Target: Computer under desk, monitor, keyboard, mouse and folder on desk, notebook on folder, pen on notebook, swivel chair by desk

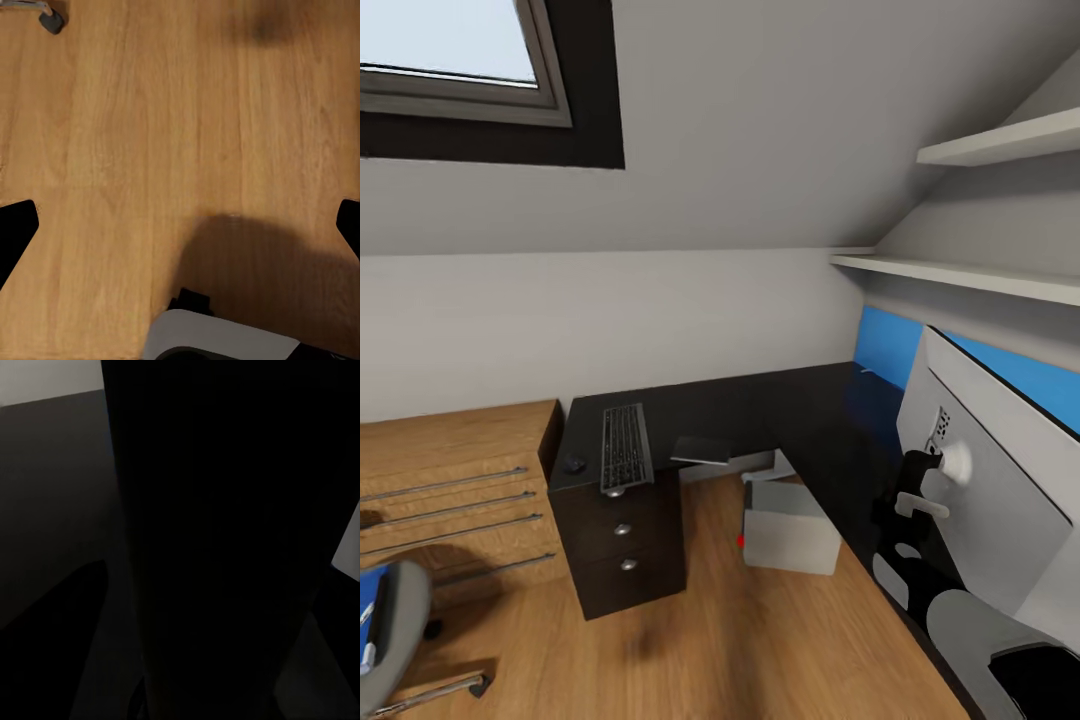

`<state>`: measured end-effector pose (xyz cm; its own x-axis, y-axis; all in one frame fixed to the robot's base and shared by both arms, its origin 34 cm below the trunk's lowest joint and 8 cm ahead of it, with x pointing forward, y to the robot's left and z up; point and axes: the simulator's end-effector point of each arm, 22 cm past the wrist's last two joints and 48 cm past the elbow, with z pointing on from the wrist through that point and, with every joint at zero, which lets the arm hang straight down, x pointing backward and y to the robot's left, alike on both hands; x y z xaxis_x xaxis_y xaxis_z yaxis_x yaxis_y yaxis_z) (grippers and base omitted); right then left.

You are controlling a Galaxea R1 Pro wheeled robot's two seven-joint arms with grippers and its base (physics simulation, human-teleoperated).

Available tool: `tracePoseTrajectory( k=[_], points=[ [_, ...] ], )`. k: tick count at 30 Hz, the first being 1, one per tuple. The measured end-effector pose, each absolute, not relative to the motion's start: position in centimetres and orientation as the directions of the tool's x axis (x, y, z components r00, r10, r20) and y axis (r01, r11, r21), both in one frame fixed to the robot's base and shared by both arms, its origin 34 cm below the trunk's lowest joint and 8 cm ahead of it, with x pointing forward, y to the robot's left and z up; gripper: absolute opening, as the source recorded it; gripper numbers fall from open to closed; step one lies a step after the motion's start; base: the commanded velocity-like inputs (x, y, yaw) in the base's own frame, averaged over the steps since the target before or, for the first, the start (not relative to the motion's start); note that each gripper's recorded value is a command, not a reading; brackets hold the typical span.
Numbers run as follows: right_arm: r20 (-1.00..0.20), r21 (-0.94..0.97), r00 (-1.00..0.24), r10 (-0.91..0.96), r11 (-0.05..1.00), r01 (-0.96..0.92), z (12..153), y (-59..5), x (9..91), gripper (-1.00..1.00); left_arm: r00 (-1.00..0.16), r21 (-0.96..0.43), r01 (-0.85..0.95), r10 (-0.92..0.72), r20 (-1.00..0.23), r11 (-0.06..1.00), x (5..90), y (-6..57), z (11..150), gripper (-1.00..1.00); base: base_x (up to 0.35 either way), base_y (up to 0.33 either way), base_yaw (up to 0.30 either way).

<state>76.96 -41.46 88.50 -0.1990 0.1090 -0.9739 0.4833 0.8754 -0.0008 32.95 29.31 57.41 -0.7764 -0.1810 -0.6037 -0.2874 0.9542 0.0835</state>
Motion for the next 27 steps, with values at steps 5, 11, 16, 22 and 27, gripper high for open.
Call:
tracePoseTrajectory(
  k=[5, 11, 16, 22, 27],
  points=[
    [-0.974, -0.001, -0.199, 0.109, 0.875, 0.483, 88.50, -41.46, 76.95, -1.00, -0.776, 0.083, -0.287, -0.181, -0.604, 0.954, 32.96, 29.30, 57.41, 1.00, -0.219, -0.135, 0.188],
    [-0.974, -0.001, -0.199, 0.109, 0.876, 0.483, 88.50, -41.46, 76.97, -1.00, -0.777, 0.083, -0.285, -0.180, -0.604, 0.955, 32.97, 29.26, 57.40, 1.00, -0.246, -0.146, 0.196],
    [-0.974, -0.001, -0.200, 0.109, 0.876, 0.483, 88.49, -41.46, 76.97, -1.00, -0.777, 0.083, -0.285, -0.179, -0.604, 0.955, 32.97, 29.25, 57.40, 1.00, -0.276, -0.164, 0.197],
    [-0.974, -0.001, -0.199, 0.109, 0.875, 0.484, 88.51, -41.47, 76.96, -1.00, -0.776, 0.083, -0.283, -0.178, -0.605, 0.955, 33.00, 29.23, 57.42, 1.00, -0.242, -0.231, 0.197],
    [-0.974, -0.001, -0.199, 0.109, 0.875, 0.483, 88.50, -41.46, 76.95, -1.00, -0.776, 0.083, -0.283, -0.177, -0.605, 0.955, 33.00, 29.23, 57.43, 1.00, -0.197, -0.285, 0.197]
  ],
)
